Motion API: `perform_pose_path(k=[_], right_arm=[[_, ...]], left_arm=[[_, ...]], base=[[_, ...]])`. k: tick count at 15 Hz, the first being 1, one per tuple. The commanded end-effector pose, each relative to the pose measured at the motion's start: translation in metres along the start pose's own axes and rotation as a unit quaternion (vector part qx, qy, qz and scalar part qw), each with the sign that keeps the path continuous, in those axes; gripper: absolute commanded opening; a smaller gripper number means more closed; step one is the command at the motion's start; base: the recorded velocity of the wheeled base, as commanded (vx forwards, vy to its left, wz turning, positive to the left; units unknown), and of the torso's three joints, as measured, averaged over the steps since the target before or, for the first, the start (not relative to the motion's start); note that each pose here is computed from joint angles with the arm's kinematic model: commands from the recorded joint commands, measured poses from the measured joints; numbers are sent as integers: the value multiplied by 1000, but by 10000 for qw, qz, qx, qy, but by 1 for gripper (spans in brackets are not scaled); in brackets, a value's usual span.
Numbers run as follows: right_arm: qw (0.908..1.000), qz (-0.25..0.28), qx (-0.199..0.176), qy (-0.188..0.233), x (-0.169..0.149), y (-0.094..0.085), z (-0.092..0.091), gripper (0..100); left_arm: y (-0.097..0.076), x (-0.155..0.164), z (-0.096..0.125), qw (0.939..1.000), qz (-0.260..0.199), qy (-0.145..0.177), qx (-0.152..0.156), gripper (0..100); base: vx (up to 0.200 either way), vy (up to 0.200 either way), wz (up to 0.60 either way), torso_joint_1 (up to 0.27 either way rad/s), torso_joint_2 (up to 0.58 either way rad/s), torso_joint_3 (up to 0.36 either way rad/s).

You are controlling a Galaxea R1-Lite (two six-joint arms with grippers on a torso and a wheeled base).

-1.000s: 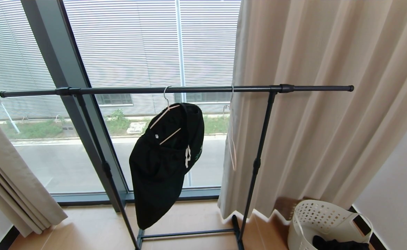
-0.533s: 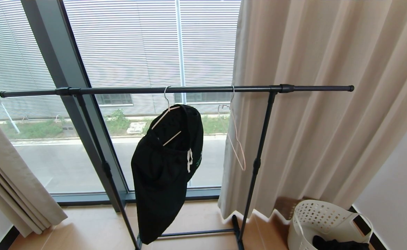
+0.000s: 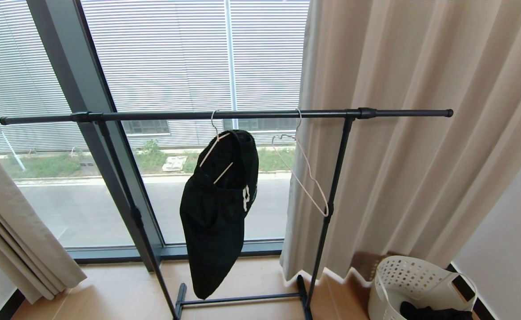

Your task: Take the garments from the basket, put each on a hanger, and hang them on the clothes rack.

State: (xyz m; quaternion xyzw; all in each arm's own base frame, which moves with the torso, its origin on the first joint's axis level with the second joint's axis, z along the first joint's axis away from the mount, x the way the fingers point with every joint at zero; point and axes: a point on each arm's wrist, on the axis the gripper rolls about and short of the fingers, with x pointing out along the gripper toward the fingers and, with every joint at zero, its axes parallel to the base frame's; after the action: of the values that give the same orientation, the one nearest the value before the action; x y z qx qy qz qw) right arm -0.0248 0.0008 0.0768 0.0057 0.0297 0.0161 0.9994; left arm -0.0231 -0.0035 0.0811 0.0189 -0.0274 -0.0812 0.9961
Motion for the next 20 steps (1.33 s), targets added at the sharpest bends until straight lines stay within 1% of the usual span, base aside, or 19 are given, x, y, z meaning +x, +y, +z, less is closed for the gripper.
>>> perform_pose_path(k=[1, 13, 20], right_arm=[[10000, 60, -7, 4, 0, 0, 0, 100], [9999, 113, 15, -3, 0, 0, 0, 100], [9999, 113, 61, -2, 0, 0, 0, 100]], left_arm=[[0, 0, 0, 10000, -2, -8, 1, 100], [0, 0, 0, 10000, -3, 0, -23, 100], [0, 0, 0, 10000, -2, -15, -44, 100]], base=[[0, 0, 0, 0, 0, 0], [0, 0, 0, -3, 5, 5], [0, 0, 0, -147, 336, 186]])
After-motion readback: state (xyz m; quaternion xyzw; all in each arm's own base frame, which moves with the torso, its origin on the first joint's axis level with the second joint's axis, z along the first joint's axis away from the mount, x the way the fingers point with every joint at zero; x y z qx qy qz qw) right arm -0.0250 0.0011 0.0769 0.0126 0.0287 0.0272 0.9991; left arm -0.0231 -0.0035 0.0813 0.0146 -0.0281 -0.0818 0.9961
